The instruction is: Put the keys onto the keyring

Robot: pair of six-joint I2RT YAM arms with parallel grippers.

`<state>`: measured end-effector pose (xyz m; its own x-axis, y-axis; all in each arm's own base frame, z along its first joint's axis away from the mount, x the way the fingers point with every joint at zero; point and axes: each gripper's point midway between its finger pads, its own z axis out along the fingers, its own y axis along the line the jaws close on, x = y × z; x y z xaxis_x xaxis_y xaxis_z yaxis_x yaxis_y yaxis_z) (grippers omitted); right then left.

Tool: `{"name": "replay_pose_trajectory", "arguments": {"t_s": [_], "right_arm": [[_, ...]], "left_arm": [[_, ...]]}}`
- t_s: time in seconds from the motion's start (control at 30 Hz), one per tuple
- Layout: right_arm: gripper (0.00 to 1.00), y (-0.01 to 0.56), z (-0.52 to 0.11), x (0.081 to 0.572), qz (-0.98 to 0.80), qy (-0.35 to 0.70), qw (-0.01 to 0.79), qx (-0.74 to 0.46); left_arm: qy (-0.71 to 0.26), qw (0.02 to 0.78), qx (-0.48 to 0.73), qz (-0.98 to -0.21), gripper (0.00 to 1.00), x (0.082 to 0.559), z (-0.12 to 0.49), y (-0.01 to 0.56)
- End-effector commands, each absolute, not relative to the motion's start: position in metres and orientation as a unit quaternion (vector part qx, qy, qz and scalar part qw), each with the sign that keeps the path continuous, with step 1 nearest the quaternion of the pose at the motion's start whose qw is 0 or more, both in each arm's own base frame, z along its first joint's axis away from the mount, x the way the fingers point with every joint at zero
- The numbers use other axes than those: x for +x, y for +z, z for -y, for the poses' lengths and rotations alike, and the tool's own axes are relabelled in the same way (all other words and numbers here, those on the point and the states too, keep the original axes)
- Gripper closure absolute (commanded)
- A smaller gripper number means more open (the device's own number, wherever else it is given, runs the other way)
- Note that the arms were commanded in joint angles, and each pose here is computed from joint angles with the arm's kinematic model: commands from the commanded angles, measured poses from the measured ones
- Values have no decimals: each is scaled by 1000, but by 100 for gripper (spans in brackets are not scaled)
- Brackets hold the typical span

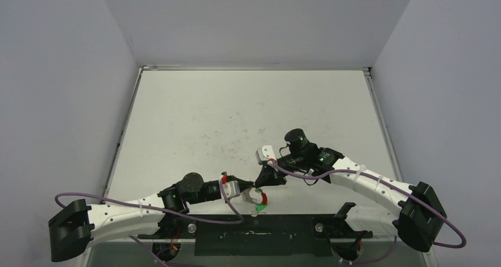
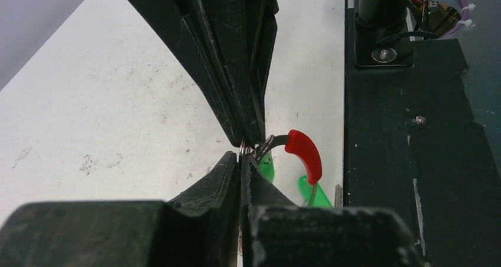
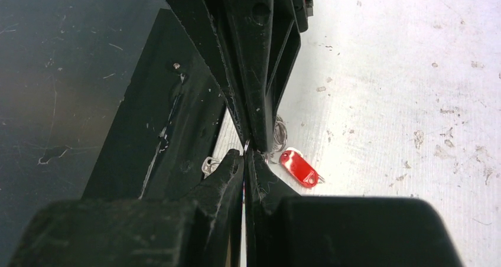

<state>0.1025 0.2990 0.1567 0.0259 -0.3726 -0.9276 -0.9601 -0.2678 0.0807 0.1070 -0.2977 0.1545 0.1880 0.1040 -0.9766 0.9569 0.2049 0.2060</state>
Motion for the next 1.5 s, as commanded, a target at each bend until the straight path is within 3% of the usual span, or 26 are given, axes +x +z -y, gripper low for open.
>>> {"name": "replay_pose_trajectory", "arguments": {"t_s": [0.0, 0.23, 0.37, 0.5, 0.73, 0.93, 1.1, 1.23, 1.47], "right_arm": [[100, 181, -307, 109, -483, 464, 359, -650], [72, 186, -303, 123, -504, 425, 394, -640], [61, 194, -299, 133, -517, 400, 427, -625], [57, 202, -300, 137, -518, 397, 445, -613], [61, 196, -311, 131, -518, 395, 432, -624], [65, 178, -323, 122, -516, 382, 407, -649], [72, 172, -329, 122, -519, 380, 400, -653], [88, 174, -332, 123, -519, 381, 400, -651], [88, 172, -340, 123, -525, 391, 399, -642]], "left_arm": [[-387, 615, 489, -483, 100, 109, 305, 198], [-379, 611, 459, -523, 100, 116, 294, 204], [-359, 586, 461, -562, 100, 119, 288, 199], [-336, 547, 475, -601, 100, 121, 284, 192], [-294, 487, 494, -658, 100, 125, 280, 187], [-293, 475, 500, -662, 100, 125, 285, 185], [-307, 481, 500, -651, 100, 122, 289, 186], [-310, 484, 498, -649, 100, 121, 288, 186], [-317, 485, 496, -646, 100, 119, 287, 185]]}}
